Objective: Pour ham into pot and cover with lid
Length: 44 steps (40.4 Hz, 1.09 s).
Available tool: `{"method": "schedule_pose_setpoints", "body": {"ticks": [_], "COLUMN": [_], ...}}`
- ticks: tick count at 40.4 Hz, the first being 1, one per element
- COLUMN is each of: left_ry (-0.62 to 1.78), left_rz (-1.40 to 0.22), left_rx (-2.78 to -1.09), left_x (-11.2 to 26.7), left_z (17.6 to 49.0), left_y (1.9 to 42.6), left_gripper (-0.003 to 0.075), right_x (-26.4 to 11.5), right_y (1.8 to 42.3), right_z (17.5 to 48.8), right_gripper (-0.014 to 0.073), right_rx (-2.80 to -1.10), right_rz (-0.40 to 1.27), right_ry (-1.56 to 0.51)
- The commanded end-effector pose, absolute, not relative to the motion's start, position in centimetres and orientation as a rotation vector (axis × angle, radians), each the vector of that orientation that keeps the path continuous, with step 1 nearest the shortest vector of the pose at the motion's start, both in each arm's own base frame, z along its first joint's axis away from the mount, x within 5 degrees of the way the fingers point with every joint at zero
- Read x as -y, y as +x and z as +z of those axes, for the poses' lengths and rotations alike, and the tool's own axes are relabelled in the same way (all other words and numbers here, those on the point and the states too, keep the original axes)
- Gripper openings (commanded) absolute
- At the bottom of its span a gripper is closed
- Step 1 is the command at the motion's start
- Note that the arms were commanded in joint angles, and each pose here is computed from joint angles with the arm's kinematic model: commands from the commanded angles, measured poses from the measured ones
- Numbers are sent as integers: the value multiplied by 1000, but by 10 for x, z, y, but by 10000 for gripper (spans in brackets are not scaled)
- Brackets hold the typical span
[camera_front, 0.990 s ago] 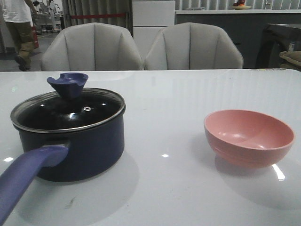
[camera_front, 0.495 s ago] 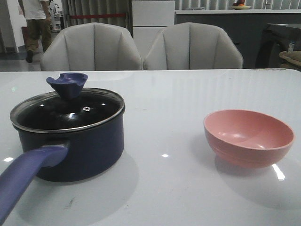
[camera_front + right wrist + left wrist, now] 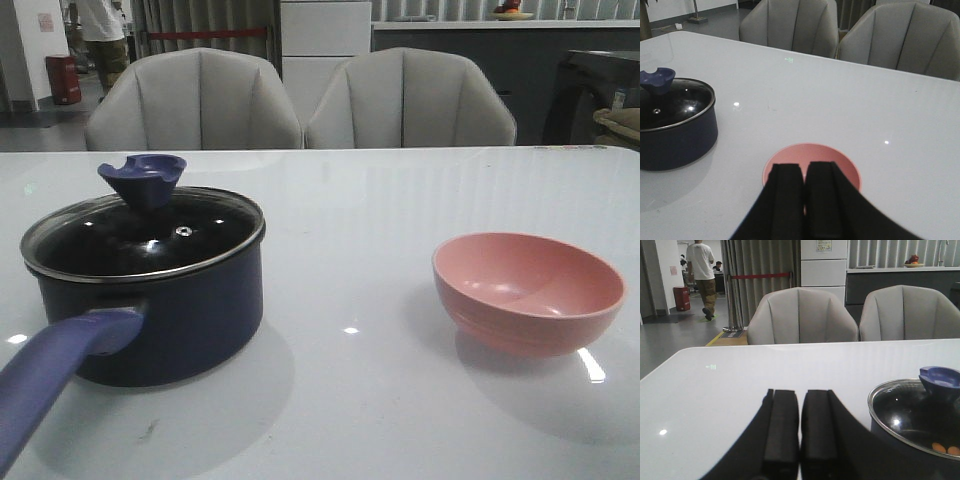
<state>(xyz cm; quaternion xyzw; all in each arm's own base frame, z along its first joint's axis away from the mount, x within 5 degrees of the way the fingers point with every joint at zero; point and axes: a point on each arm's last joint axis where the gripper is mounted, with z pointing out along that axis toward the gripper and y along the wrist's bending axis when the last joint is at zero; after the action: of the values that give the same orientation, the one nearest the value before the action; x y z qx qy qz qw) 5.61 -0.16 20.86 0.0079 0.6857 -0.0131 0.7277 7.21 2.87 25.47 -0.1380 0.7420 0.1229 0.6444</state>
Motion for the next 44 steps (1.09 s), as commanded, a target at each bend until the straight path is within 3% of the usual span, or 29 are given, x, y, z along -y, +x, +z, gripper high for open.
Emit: {"method": "schedule_pose_setpoints", "body": {"ticks": [1, 34, 44], "left_ry": [5, 5, 5], "left_rz": [-47, -47, -47], "left_rx": [-1435, -1435, -1435], "left_x": [2, 2, 2], "left_z": [207, 207, 207], "left_y": [55, 55, 55], "left_gripper": [114, 114, 114], "right_x": [-28, -28, -14], "right_y": [73, 74, 69], "right_z": [270, 268, 250], "right_gripper": [150, 150, 150], "right_rx": [-1602, -1603, -1576], "right_rz": [280, 280, 94], "right_ry": [-288, -287, -207]}}
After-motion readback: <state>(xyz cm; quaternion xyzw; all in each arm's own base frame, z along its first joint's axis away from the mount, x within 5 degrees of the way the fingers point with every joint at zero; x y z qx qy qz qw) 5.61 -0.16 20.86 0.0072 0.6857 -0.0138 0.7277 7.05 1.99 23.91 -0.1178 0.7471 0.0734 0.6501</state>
